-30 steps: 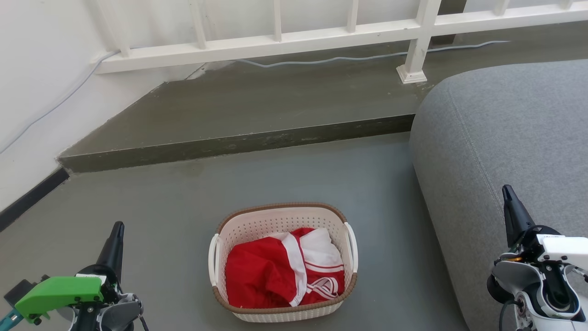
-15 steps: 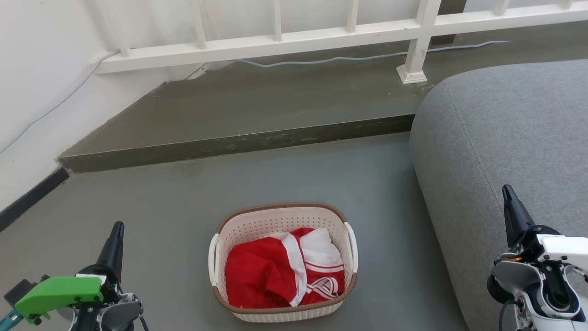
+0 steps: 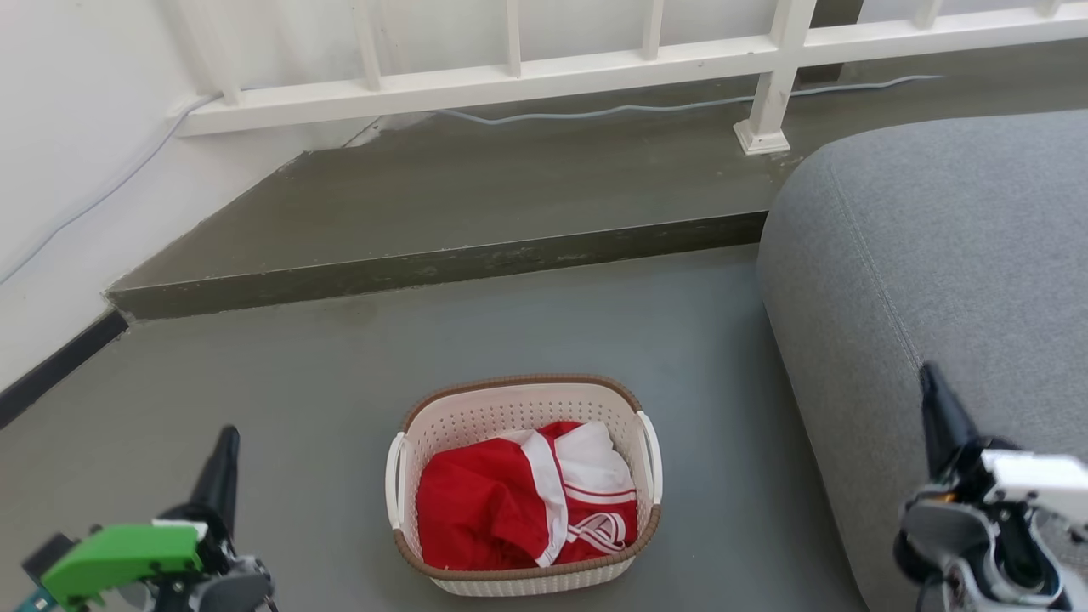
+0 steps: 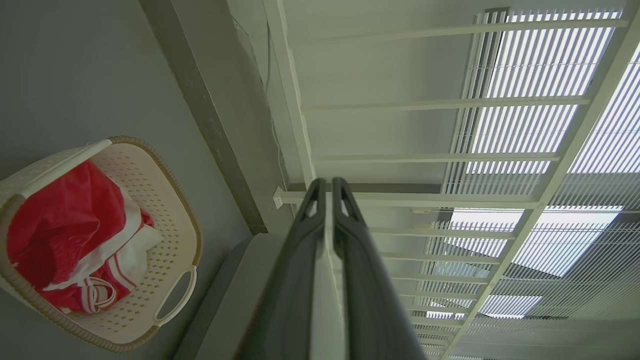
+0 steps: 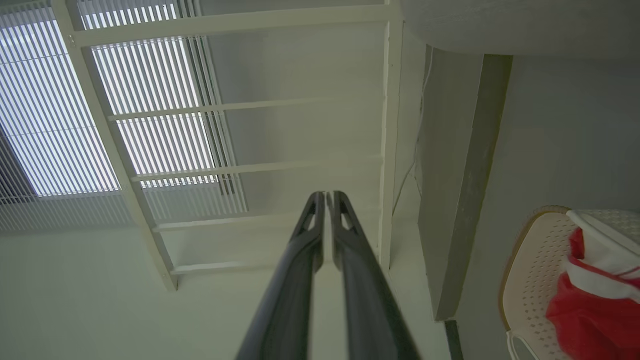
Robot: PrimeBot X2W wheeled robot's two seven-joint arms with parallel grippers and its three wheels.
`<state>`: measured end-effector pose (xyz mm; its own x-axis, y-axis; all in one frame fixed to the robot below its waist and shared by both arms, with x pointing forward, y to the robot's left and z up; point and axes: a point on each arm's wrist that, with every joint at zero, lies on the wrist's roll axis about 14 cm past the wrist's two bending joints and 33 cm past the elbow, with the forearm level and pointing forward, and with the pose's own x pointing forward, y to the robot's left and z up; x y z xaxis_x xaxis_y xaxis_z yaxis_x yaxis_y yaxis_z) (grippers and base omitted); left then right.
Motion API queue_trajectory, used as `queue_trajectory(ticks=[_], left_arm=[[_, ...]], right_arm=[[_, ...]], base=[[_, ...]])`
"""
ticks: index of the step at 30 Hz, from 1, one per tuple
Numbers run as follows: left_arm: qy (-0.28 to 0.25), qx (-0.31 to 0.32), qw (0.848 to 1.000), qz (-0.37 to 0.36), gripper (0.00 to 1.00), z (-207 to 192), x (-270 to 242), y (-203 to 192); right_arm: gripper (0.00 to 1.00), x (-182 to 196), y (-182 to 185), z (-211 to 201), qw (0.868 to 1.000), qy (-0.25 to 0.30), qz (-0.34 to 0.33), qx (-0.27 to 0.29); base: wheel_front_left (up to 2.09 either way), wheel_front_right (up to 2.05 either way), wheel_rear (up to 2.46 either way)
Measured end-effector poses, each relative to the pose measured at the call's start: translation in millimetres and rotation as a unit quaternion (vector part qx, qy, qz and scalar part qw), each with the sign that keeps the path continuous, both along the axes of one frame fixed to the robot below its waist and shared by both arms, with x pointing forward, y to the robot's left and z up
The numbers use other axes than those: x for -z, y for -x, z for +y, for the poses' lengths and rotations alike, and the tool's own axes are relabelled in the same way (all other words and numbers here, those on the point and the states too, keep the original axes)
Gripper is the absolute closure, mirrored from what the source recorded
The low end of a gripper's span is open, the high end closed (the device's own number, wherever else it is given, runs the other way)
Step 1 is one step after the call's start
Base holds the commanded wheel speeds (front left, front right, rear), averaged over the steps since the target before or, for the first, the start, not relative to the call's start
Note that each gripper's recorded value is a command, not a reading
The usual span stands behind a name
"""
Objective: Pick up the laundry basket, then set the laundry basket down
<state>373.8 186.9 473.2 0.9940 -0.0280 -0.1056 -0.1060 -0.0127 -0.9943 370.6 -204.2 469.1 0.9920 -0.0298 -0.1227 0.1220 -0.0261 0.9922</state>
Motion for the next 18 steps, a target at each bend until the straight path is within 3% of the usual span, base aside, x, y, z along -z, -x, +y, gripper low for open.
queue_trajectory(ticks=[5, 18], left_arm=[[0.012, 0.0, 0.999, 0.034, 0.0, -6, 22, 11], [0.008, -0.003, 1.0, 0.024, 0.0, -9, 16, 9]], right_arm=[[0.0, 28, 16, 7, 0.999, -0.013, 0.042, 0.001], [0.0, 16, 11, 11, 1.0, -0.008, 0.024, -0.001]], base=[[0.0, 0.0, 0.0], [0.0, 0.0, 0.0]])
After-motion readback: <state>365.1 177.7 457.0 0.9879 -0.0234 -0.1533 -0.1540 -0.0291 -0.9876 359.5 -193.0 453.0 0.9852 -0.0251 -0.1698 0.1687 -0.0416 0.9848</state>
